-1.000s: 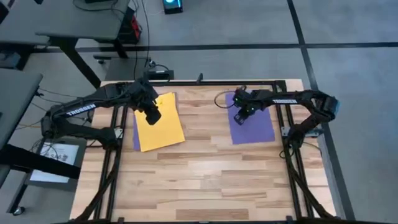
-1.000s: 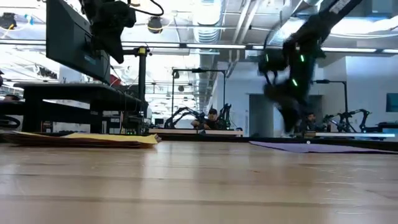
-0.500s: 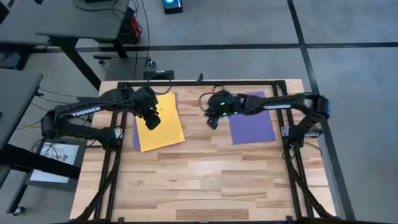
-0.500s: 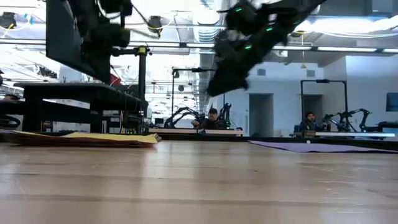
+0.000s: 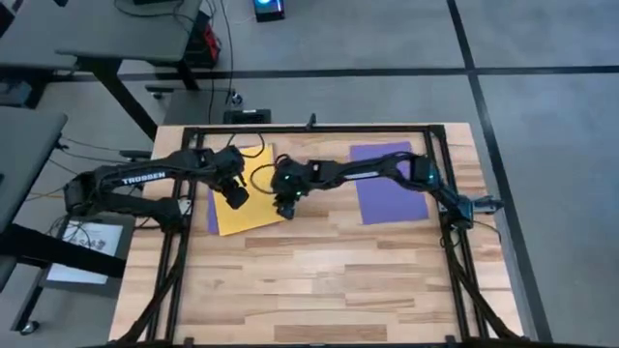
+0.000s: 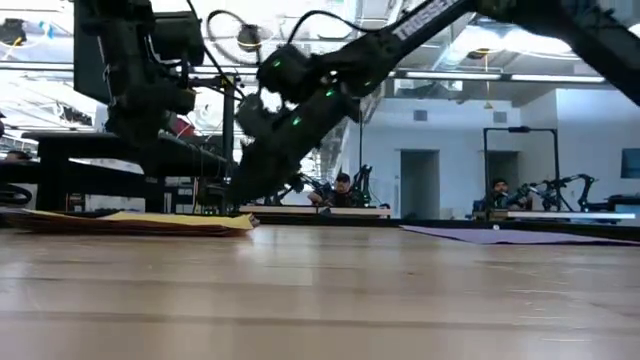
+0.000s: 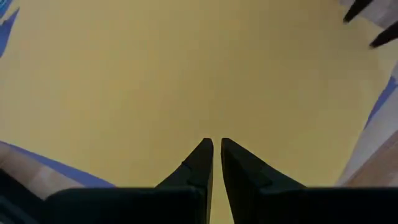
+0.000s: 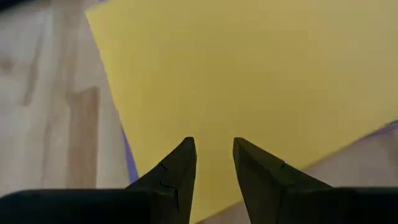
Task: Organize paper
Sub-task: Put the yellow paper into the bottom right of the table
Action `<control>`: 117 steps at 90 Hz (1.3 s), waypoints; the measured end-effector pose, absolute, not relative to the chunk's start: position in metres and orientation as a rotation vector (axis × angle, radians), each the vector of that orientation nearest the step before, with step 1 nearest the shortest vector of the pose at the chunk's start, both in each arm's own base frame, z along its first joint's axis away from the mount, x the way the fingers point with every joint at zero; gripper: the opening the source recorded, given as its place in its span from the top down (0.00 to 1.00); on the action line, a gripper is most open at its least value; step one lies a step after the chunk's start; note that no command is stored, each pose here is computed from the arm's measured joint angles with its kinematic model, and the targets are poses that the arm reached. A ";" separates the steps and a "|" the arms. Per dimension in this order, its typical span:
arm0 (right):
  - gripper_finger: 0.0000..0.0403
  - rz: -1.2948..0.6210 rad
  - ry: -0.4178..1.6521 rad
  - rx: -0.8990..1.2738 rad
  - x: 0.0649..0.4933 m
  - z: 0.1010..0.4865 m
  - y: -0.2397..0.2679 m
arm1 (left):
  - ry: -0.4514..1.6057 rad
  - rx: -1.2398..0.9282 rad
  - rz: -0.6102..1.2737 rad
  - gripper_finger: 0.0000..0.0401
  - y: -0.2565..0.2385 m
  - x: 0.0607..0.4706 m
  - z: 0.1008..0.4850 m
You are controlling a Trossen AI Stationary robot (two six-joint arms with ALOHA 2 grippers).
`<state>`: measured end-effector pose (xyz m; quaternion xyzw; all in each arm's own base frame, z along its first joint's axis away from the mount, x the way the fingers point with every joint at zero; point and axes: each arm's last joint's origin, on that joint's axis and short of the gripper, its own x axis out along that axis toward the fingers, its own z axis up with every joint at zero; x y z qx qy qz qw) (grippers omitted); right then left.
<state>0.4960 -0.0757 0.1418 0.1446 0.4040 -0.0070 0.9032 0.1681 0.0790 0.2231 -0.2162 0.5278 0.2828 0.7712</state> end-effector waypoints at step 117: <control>0.75 -0.360 1.101 0.468 0.450 0.197 -0.047 | 1.131 -0.412 0.550 0.96 0.080 0.171 0.224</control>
